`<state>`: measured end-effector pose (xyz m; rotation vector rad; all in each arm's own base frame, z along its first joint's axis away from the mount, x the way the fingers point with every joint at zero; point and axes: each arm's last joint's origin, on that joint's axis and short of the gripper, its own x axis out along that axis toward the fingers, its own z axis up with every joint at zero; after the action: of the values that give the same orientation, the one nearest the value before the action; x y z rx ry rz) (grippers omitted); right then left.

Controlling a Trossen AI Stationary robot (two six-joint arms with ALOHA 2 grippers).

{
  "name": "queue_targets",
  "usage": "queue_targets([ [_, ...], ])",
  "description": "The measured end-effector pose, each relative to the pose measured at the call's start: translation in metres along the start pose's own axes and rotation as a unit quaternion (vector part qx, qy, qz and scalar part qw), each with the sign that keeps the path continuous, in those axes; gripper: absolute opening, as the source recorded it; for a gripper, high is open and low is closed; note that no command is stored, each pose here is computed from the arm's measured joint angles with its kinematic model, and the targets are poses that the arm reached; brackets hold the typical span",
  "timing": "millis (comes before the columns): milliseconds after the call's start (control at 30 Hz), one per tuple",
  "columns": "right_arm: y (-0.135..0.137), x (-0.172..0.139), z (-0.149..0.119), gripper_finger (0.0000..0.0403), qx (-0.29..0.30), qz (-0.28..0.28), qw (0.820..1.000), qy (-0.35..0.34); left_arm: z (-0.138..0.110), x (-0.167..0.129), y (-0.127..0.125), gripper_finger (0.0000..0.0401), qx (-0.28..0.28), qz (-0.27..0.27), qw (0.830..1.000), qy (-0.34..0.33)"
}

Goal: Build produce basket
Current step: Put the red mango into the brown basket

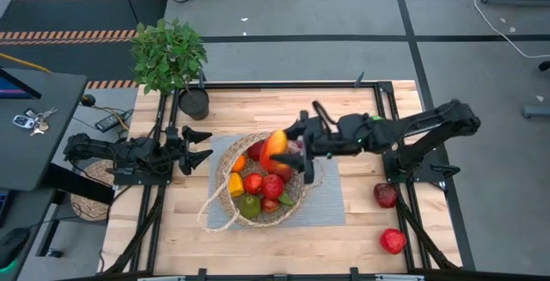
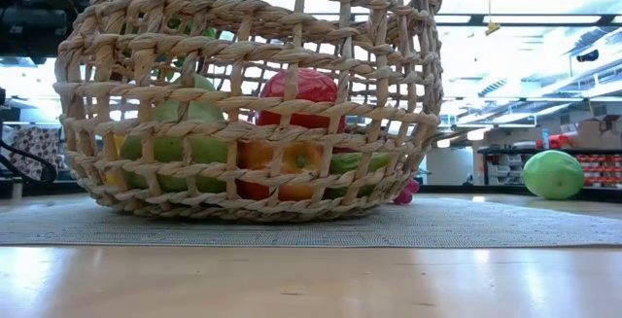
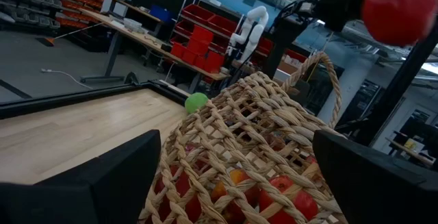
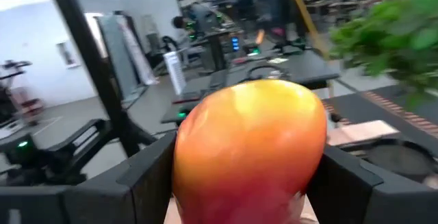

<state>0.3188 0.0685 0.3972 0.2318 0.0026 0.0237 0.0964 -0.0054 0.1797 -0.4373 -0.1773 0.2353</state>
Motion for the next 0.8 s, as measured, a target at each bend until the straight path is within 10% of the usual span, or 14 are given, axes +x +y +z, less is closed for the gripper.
queue_targets([
  [800, 0.027, 0.041, -0.027, 0.0280, -0.095, 0.058, 0.987, 0.120, -0.001, 0.000, 0.000, 0.0389, 0.002, 0.002, 1.000, 0.004],
])
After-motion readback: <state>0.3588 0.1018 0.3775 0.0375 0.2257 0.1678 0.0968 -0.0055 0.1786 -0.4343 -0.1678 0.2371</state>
